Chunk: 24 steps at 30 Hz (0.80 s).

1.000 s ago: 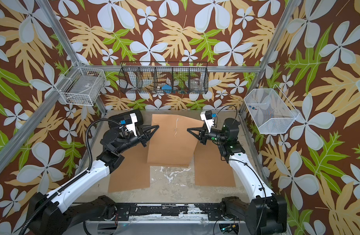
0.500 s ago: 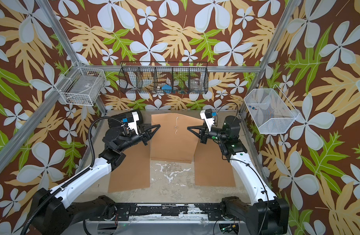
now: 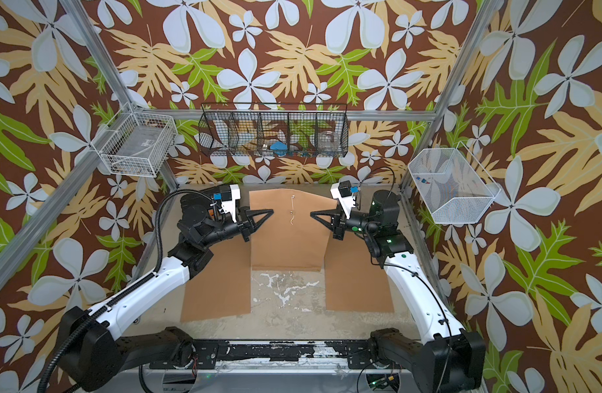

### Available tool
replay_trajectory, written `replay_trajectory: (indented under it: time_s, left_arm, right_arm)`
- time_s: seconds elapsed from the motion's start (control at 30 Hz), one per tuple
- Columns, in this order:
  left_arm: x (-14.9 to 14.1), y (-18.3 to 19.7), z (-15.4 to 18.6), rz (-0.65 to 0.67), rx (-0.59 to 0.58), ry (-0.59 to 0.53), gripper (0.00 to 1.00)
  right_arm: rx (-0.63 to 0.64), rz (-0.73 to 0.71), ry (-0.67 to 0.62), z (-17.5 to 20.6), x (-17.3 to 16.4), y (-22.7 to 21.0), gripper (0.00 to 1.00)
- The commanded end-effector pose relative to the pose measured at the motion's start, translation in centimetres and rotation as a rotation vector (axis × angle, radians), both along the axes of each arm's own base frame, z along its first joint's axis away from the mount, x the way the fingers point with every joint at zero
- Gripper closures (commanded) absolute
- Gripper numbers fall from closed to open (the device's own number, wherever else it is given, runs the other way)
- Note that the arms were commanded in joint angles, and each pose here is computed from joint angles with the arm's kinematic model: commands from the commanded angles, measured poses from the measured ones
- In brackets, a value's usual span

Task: Open the file bag
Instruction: Pick up the file bag from the center of the board.

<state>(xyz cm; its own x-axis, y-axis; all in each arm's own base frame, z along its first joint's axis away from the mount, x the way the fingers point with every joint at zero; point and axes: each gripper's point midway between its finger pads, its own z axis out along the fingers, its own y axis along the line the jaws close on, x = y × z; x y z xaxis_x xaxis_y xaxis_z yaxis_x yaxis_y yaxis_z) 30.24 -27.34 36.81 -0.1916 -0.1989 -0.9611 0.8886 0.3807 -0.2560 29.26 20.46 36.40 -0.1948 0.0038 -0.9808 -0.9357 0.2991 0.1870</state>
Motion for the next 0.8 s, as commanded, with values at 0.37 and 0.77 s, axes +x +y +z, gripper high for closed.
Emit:
replay_trajectory:
  time_s: [0.37,0.77]
  left_arm:
    - [0.8,2.9,1.9,0.198,-0.058,-0.036,1.0]
    - [1.9,4.1,1.7,0.293,-0.076,-0.005,1.0]
  right_arm:
    - [-0.034,-0.23,0.026,-1.0,2.4,-1.7,0.61]
    - [-0.069,-0.539,0.091,-2.3,3.3,-5.5,0.6]
